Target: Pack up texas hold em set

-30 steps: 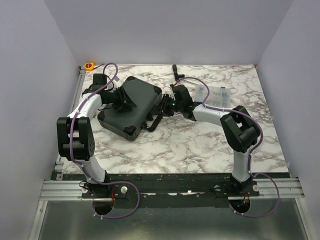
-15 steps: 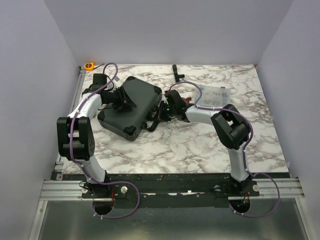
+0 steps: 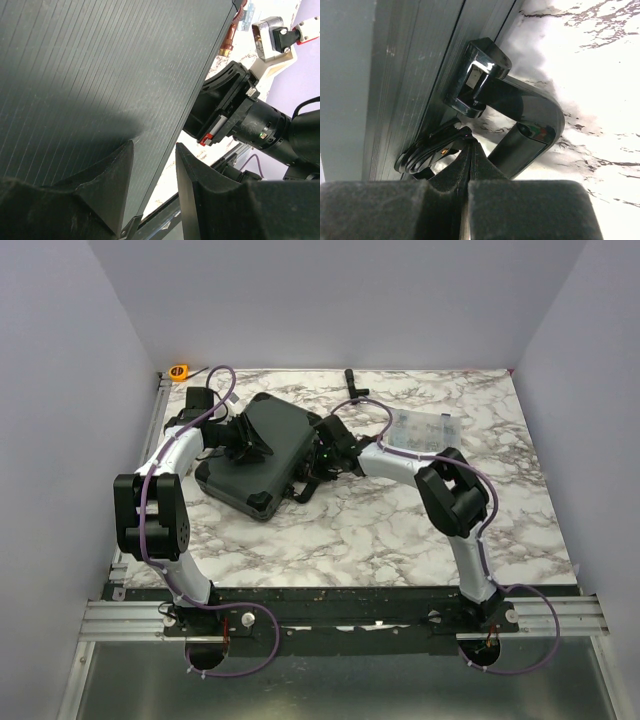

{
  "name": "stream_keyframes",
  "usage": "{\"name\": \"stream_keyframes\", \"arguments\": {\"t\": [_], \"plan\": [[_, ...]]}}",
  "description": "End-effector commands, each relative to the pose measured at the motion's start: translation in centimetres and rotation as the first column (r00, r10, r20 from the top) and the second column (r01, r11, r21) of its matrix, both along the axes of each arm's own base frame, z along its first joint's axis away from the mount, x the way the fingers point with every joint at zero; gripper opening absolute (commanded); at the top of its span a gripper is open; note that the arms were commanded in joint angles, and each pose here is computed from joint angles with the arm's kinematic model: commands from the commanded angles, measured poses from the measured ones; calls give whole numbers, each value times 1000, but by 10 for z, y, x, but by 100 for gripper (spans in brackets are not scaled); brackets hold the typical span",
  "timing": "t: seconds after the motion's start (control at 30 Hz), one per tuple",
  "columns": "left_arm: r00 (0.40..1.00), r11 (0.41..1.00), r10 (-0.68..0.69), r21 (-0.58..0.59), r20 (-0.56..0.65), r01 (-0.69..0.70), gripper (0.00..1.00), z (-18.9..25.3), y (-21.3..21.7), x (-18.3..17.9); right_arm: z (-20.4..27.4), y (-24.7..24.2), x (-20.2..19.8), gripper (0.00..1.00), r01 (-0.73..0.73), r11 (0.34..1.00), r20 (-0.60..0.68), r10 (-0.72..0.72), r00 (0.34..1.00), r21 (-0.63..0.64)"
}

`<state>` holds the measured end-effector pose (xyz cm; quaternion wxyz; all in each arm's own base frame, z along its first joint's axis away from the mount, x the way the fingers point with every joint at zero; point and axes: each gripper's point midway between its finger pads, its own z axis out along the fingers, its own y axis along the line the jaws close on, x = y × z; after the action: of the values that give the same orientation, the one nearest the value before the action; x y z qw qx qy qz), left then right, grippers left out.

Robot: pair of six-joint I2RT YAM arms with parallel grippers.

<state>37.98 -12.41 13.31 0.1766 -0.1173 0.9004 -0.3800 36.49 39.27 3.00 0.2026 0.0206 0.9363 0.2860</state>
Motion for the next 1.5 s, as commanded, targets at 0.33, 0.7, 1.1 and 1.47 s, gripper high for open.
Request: {"name": "stream_keyframes", "arguments": {"t": [0.33, 0.7, 1.1, 1.47], "plan": [[992, 994, 34, 107, -123, -20, 41, -42, 16, -16, -133, -28, -35, 0, 152, 939, -127, -200, 972, -309], [993, 995, 28, 103, -117, -16, 41, -40, 14, -17, -65, 11, -31, 0, 7, 997, -38, -10, 999, -73], [998, 986, 28, 167, -55, -19, 41, -29, 21, -14, 52, 7, -9, 3, -45, 999, 193, 46, 980, -6], [972, 975, -53, 220, 231, 1, 58, 25, 6, -17, 103, -60, -10, 14, 52, 992, 336, -11, 942, -112]]}}
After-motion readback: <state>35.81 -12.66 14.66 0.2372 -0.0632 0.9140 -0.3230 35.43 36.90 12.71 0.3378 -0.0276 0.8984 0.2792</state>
